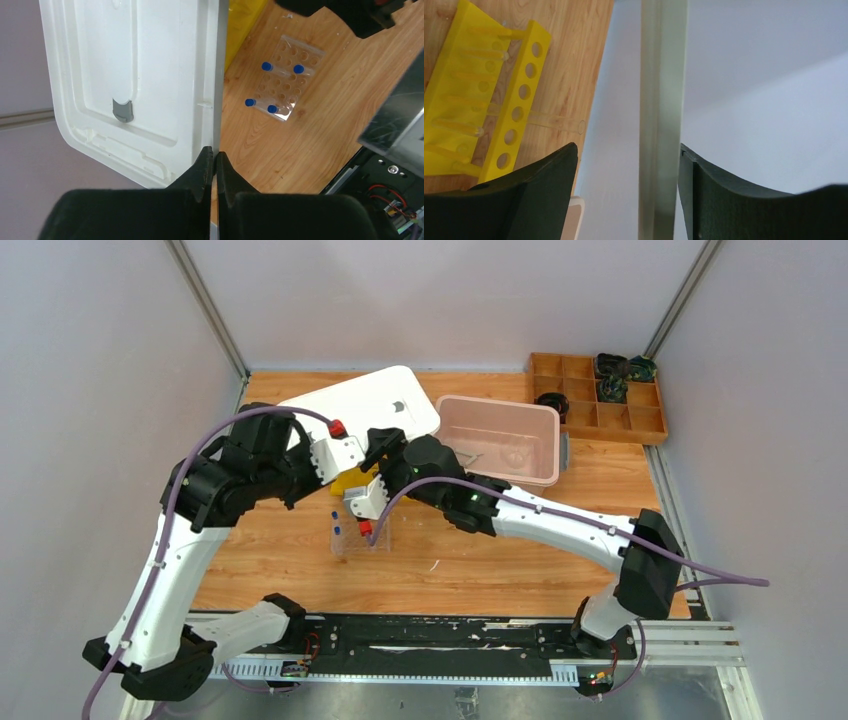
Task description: Organize the chemistry lab equipment
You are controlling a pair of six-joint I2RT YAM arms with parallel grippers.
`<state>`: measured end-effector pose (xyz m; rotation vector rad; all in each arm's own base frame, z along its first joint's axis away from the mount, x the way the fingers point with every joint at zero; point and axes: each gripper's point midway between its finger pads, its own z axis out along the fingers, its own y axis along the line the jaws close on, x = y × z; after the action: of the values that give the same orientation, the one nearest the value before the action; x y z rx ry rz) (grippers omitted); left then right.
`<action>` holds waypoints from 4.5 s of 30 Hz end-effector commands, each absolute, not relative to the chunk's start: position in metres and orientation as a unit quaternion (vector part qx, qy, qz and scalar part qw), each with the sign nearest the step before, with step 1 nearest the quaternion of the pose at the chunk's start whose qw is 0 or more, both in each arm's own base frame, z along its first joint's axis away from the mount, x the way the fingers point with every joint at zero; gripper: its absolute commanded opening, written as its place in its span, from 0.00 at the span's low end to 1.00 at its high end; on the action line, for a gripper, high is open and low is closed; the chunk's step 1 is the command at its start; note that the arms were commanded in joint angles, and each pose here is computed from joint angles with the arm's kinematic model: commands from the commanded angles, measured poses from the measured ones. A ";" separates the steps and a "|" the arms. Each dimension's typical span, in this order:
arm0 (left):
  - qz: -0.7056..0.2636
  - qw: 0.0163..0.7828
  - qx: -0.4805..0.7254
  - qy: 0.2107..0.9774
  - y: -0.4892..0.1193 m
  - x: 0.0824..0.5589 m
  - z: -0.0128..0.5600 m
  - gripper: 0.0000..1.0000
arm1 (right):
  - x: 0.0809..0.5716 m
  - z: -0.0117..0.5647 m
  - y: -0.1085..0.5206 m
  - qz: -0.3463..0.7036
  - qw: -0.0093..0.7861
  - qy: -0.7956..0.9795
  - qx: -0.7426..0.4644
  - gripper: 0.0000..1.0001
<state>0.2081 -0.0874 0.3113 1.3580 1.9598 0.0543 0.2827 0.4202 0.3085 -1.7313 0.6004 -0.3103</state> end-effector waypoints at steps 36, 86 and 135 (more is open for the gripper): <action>0.001 0.591 0.389 0.707 -0.122 0.267 0.457 1.00 | 0.298 0.435 0.223 0.213 0.604 0.728 -0.245 0.00; -0.021 0.453 0.438 0.776 -0.145 0.293 0.341 1.00 | 0.417 0.212 0.078 0.216 0.293 0.930 0.047 0.96; -0.177 0.450 0.408 0.775 -0.298 0.469 0.275 0.99 | 0.402 0.278 0.023 0.098 0.442 0.891 0.047 1.00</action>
<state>0.4438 -0.2866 0.2586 1.0456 1.9920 -0.4643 0.4393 0.0487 0.2432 -0.0118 2.2682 0.3807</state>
